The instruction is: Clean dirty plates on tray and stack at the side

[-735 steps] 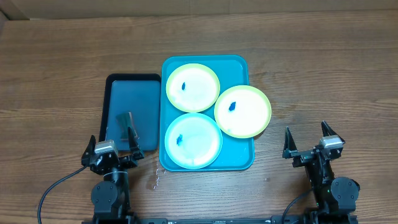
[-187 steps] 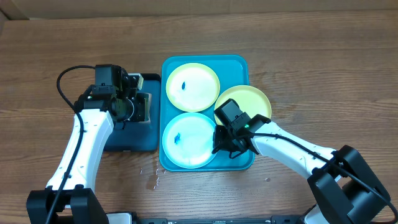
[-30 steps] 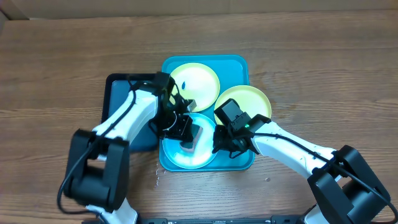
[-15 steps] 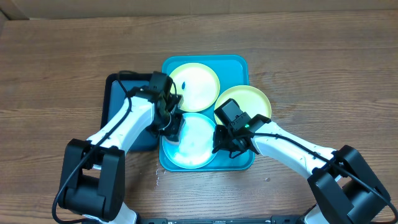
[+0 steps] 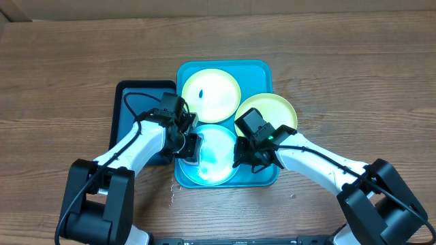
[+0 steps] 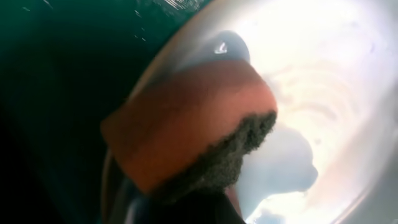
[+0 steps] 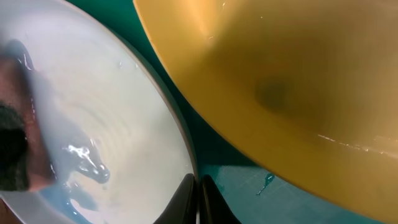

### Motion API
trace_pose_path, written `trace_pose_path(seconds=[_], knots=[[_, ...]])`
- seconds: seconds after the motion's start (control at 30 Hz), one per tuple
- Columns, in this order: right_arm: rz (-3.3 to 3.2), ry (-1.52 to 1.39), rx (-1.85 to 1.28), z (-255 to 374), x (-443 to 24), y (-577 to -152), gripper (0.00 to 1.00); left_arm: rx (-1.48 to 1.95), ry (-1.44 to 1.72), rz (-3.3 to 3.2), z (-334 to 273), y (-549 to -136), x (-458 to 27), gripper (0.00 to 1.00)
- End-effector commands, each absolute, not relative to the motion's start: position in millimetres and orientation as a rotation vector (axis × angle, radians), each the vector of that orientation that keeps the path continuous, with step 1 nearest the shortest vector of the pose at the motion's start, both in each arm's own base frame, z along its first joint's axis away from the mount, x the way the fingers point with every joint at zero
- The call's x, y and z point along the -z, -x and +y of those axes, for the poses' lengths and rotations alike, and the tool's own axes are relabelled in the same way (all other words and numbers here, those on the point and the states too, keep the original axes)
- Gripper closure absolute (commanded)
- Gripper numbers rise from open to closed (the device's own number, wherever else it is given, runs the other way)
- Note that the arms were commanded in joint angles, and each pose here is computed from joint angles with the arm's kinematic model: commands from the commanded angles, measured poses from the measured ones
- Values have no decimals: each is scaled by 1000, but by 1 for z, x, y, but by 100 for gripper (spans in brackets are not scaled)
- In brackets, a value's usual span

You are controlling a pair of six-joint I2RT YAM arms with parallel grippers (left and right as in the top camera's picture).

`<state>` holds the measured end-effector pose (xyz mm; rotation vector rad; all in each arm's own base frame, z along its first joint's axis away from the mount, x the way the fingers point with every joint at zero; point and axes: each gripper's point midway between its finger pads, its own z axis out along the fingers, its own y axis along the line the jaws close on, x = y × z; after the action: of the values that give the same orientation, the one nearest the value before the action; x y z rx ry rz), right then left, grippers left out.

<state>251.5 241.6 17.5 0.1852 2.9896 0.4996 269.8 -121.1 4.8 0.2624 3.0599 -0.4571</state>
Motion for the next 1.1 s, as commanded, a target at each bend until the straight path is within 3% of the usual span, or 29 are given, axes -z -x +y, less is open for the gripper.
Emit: trace_pose_path(seconds=[0.0,0.2,0.43,0.63,0.9,1.07], knots=[[2991,-180,-516,244,-16,-250,96,718,-237,3196,-141,-223,9,96],[2989,-180,-518,244,-17,-251,96,1107,-287,3052,-179,-232,-21,96],[2990,-179,-517,244,-17,-250,96,1080,-374,2898,-192,-283,-65,96],[2992,-180,-514,244,-16,-250,96,814,-373,2923,-173,-307,-82,96],[2988,-179,-519,245,-17,-251,96,350,-329,3061,-121,-300,-59,96],[2986,-178,-521,245,-17,-251,96,329,-324,3068,-118,-297,-51,96]])
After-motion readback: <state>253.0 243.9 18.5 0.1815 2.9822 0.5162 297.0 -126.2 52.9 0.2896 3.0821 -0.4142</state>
